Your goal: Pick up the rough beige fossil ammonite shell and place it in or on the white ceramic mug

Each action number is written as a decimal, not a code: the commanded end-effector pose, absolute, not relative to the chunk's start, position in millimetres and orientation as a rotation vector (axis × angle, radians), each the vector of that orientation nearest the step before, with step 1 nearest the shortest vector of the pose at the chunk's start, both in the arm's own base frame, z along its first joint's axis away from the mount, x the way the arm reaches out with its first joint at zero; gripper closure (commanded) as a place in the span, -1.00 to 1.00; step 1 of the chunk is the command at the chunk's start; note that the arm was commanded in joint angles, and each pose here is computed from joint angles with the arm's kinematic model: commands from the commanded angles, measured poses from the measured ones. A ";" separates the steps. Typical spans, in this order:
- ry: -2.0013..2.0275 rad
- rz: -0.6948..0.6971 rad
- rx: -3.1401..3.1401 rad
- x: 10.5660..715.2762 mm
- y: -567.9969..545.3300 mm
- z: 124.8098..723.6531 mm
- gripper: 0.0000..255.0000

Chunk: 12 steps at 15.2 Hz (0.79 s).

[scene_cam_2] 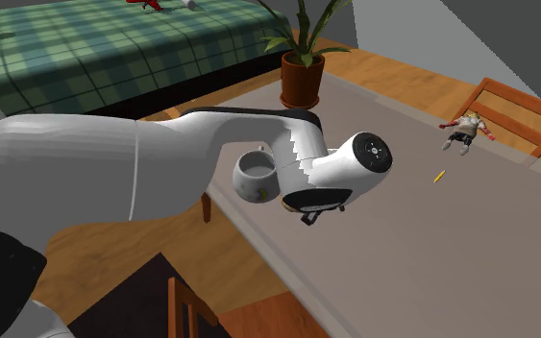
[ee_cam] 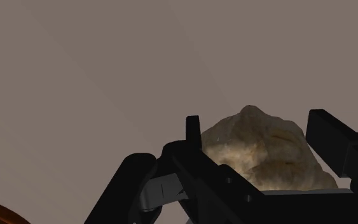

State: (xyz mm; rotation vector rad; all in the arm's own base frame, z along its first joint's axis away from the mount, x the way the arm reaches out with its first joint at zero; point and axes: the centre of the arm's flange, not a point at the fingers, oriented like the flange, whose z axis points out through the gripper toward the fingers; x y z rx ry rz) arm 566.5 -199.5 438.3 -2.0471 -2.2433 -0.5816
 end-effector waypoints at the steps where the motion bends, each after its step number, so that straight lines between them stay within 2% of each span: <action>1: -2.243 -0.581 -2.046 566.6 -198.9 438.0 1.00; 12: -2.243 -0.581 -2.046 566.5 -198.9 480.3 1.00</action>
